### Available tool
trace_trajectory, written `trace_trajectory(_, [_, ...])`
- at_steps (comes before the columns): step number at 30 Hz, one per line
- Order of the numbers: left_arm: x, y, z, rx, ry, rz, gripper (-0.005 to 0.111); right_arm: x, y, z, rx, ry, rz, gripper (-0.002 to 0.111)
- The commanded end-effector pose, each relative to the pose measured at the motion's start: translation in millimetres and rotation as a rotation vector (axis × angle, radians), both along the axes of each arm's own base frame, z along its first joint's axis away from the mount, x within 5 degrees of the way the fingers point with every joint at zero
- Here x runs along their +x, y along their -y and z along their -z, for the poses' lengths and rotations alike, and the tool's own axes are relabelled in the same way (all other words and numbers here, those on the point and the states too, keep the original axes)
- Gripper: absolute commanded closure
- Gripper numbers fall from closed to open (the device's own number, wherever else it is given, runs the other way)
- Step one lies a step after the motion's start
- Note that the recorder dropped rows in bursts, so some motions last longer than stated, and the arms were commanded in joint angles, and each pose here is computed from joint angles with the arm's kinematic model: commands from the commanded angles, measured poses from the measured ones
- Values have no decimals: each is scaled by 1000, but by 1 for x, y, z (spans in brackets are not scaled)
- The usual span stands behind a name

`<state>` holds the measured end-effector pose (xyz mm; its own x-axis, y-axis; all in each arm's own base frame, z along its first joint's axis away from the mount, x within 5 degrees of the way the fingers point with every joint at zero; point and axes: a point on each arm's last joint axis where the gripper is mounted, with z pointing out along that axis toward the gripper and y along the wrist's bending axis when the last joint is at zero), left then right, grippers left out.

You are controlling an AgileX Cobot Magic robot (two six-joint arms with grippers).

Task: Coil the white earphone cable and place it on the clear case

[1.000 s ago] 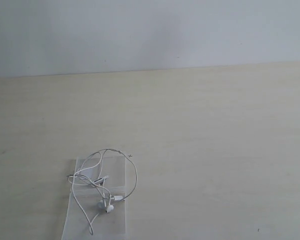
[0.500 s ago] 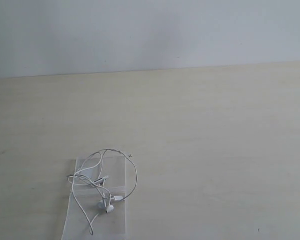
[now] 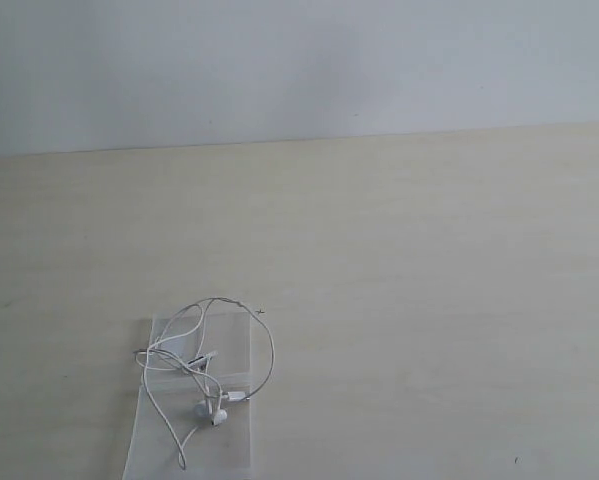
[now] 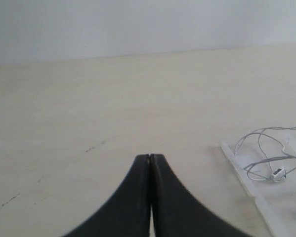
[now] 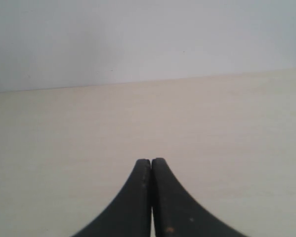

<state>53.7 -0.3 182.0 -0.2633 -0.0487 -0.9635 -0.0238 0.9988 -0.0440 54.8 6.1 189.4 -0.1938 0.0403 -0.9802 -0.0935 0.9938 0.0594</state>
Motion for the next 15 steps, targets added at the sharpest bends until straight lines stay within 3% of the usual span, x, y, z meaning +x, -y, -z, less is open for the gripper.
trace_trajectory(1, [0, -1, 0, -68, 5, -47, 107, 0, 0, 1, -3, 3, 5, 108])
trace_trajectory(15, [0, -2, 1, -48, 2, -48, 107, 0, 0, 1, -3, 3, 5, 108])
